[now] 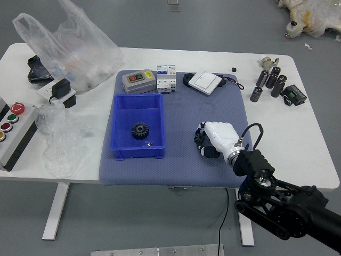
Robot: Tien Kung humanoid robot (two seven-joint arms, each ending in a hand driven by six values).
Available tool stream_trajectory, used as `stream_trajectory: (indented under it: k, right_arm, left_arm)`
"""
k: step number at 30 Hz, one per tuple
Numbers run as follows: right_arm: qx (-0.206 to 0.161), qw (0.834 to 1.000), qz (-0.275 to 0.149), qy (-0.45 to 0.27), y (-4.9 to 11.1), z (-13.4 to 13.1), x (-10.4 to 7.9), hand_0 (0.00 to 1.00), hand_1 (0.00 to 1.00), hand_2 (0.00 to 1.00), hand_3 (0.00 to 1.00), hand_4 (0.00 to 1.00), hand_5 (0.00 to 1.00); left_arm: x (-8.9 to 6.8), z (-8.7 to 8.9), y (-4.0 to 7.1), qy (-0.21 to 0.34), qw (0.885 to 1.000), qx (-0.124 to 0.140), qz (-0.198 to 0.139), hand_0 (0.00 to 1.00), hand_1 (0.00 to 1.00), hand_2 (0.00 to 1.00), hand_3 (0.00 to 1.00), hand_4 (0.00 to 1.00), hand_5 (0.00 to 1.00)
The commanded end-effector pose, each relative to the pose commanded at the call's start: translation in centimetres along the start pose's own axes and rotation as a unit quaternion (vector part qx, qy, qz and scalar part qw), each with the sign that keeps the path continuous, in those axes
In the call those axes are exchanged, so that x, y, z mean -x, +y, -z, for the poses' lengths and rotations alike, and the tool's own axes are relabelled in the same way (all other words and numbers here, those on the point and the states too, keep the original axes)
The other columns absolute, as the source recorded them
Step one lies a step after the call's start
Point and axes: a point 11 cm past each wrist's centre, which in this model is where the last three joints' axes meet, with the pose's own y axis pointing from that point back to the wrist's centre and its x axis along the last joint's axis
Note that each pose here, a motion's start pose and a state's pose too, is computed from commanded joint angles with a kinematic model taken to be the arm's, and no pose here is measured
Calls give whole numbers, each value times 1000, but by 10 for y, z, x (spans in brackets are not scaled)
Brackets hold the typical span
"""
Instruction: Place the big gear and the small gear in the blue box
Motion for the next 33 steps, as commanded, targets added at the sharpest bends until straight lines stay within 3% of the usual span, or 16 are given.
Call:
stream_trajectory:
  k: [3,8,13,17,25,26,31,32,33]
  right_arm:
    - [-3,1000,-7,-1,-1,1,-5,440,502,510,450,506,2]
    - [-21,999,-35,4,-6,13,-32,445,504,513,445,509,2]
    - [-67,995,-74,8,-15,52,-63,445,504,513,445,509,2]
    - [-119,989,-88,15,-17,93,-72,444,508,515,445,511,2]
    - [-194,977,-79,28,-19,140,-58,445,513,524,444,512,2]
    - [-199,977,-75,25,-20,142,-54,487,534,535,442,512,2]
    - [-188,980,-53,24,-32,136,-36,487,534,535,442,512,2]
    - [-185,981,-49,26,-34,134,-33,548,594,608,447,464,23]
    - [-183,982,-45,27,-35,133,-30,548,594,608,447,464,23]
  left_arm:
    - [0,0,0,1,1000,0,0,642,615,601,649,639,315]
    - [0,2,0,1,1000,-3,0,642,615,601,649,639,315]
    - [0,2,0,0,1000,-4,0,642,615,601,649,639,315]
    - [0,1,0,-2,1000,-3,0,642,615,601,649,639,315]
    - [-2,2,0,-3,1000,-6,-2,642,615,601,649,639,314]
    - [-2,2,0,-3,1000,-6,-2,642,615,601,649,639,316]
    - [-2,2,0,-4,1000,-7,-2,642,615,601,649,639,316]
    - [-3,2,0,-4,1000,-7,-2,642,616,601,649,639,315]
    - [-3,2,0,-4,1000,-8,-2,642,616,601,649,639,315]
